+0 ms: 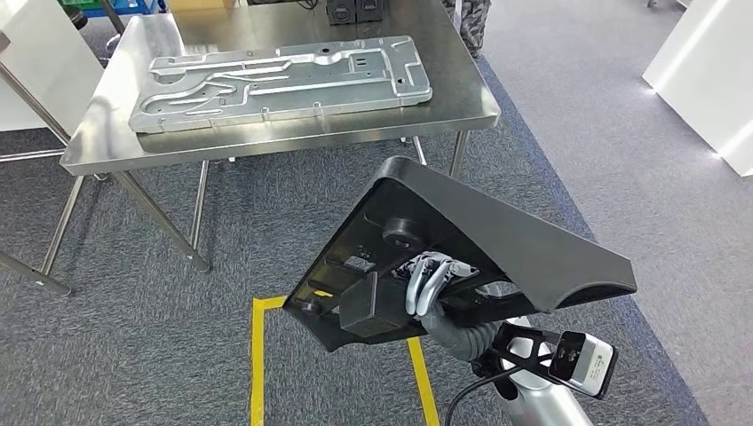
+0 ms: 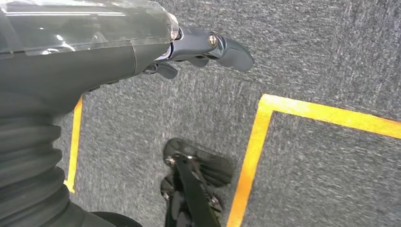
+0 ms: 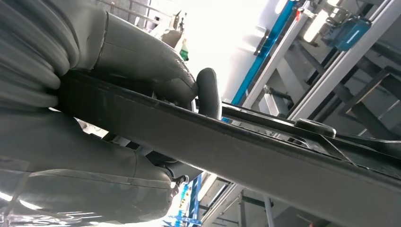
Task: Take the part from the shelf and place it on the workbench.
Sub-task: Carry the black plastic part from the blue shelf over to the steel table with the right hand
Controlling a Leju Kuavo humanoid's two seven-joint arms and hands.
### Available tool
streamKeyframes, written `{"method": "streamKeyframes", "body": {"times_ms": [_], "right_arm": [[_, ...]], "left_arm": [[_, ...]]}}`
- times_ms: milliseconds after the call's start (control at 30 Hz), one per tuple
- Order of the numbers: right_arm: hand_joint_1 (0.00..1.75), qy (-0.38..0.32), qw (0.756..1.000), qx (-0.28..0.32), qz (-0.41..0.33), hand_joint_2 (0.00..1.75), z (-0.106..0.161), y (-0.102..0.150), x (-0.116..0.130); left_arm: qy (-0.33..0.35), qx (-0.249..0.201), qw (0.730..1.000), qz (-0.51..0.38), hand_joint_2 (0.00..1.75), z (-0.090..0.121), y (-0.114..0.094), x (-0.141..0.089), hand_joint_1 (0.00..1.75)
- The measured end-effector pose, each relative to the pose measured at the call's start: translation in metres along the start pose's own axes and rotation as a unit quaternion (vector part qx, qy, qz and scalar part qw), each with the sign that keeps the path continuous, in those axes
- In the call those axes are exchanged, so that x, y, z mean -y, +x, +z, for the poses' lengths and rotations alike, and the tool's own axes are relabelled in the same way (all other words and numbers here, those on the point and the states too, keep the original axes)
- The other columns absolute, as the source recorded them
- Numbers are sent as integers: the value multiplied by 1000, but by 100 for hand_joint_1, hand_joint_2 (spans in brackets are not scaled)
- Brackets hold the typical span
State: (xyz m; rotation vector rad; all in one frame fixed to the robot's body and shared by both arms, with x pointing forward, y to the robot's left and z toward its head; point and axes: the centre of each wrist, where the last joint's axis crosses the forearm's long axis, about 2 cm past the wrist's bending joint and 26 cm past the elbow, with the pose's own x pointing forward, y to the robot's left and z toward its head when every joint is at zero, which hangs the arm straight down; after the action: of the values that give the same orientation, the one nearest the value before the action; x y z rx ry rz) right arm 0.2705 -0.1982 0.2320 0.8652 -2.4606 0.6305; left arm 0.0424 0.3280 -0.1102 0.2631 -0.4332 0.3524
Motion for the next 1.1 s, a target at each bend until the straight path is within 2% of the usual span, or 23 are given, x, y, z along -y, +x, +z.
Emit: {"method": "streamKeyframes", "body": {"times_ms": [667,900,1100], "right_arm": [[171,-3,1000,-8,0,175,5,-1,-1],[171,-9,999,-19,34,175,5,-3,1],[171,-14,999,-31,32,175,10,-7,1]], "left_arm": [[2,2,1000,-3,175,-1,1,-4,0],[1,4,1000,-2,175,-2,4,-1,0],[4,0,1000,-3,175,0,-1,-3,0]]}}
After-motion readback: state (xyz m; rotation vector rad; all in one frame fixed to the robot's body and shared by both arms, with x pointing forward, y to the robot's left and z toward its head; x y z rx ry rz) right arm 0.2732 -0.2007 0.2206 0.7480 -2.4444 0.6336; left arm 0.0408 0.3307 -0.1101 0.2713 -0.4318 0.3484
